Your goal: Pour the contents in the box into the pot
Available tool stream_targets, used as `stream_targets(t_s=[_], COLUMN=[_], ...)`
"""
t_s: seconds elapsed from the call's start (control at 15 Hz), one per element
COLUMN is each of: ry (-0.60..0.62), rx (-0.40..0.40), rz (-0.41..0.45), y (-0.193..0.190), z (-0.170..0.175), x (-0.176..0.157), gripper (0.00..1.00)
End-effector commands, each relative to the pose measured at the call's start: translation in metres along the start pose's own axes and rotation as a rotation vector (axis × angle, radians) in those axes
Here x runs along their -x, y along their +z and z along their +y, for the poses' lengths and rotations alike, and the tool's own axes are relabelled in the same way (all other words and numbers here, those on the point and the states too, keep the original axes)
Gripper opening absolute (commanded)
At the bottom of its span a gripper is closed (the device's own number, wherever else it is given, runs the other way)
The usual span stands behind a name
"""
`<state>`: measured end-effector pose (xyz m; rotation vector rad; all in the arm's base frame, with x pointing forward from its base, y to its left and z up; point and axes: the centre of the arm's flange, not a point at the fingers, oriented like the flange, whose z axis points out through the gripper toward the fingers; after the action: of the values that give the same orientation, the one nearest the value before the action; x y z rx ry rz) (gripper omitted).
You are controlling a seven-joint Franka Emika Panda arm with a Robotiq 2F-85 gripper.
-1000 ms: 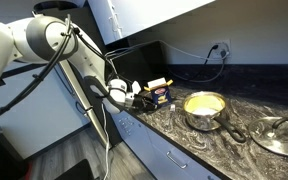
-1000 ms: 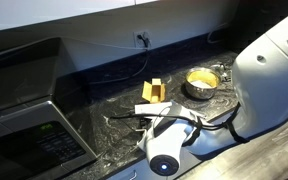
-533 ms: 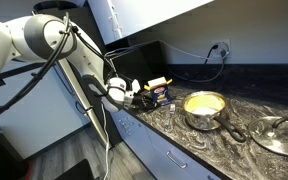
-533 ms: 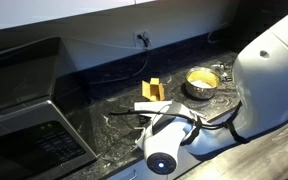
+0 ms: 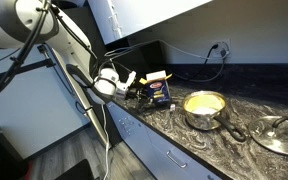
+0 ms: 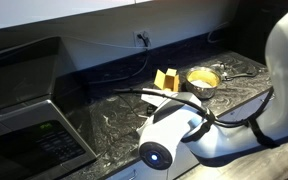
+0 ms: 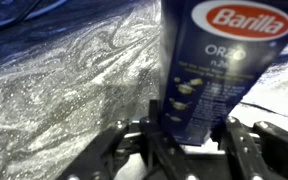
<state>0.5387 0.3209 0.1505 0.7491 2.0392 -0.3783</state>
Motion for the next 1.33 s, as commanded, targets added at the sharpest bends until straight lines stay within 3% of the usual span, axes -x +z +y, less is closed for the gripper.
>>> stream_targets(t_s=[0.0,0.27,0.53,0.87,1.27], ry=[0.082,0.177,0.304,0.481,0.594], rx=[-0.058,-0.126,-0.184,-0.174,-0.126], rz=[0.003,0.071,0.193,0.396,0.585], y=[-0.029,-0.026,-0.008,0.014,0.023], z=[-0.031,-0.054,-0.078,-0.101,-0.114], x=[0.049,0.090,0.122,0.158,0.199], gripper=[0.22,0.22,0.22,0.22,0.22])
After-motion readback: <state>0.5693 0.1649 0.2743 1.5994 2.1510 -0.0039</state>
